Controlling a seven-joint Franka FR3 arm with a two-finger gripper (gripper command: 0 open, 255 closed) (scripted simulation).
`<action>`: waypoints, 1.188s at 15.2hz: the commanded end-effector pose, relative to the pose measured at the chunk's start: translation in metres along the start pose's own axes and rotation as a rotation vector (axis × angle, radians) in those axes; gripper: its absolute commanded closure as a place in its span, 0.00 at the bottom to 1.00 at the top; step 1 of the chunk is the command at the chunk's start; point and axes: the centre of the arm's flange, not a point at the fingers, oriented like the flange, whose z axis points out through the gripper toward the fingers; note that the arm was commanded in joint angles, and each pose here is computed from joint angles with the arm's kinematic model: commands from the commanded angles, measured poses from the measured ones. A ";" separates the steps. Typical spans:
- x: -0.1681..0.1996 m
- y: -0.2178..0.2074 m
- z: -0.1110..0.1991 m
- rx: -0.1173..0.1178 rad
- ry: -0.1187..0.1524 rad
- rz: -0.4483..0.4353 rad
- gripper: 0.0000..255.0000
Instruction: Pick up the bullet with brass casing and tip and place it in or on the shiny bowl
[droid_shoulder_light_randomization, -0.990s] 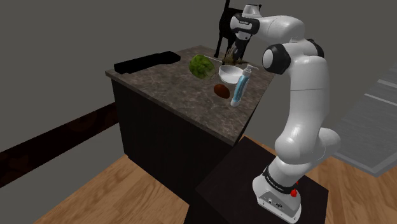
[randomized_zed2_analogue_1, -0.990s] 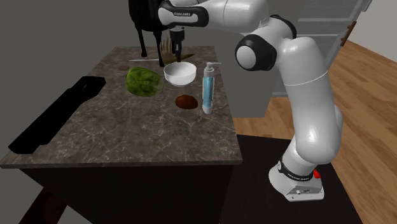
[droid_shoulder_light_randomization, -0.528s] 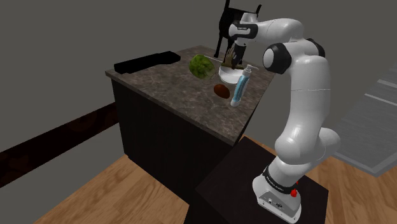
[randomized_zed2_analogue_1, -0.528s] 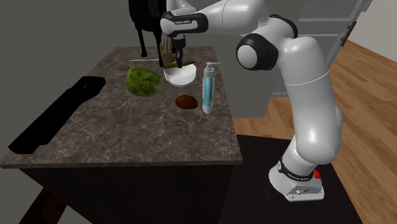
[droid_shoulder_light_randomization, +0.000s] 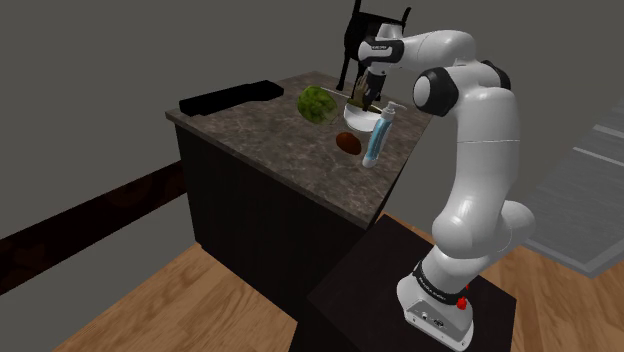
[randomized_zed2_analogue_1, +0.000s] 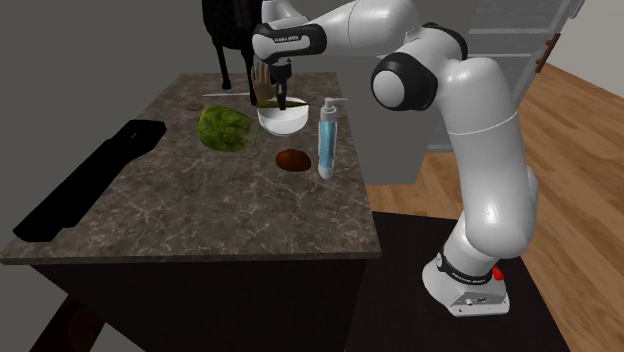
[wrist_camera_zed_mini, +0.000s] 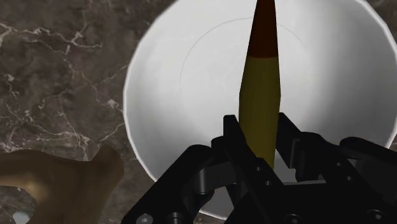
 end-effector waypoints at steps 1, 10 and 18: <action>0.001 0.000 0.000 0.000 0.002 -0.001 0.00; 0.001 0.000 -0.050 0.000 0.002 -0.001 0.00; 0.001 0.000 -0.050 0.000 0.002 -0.001 0.00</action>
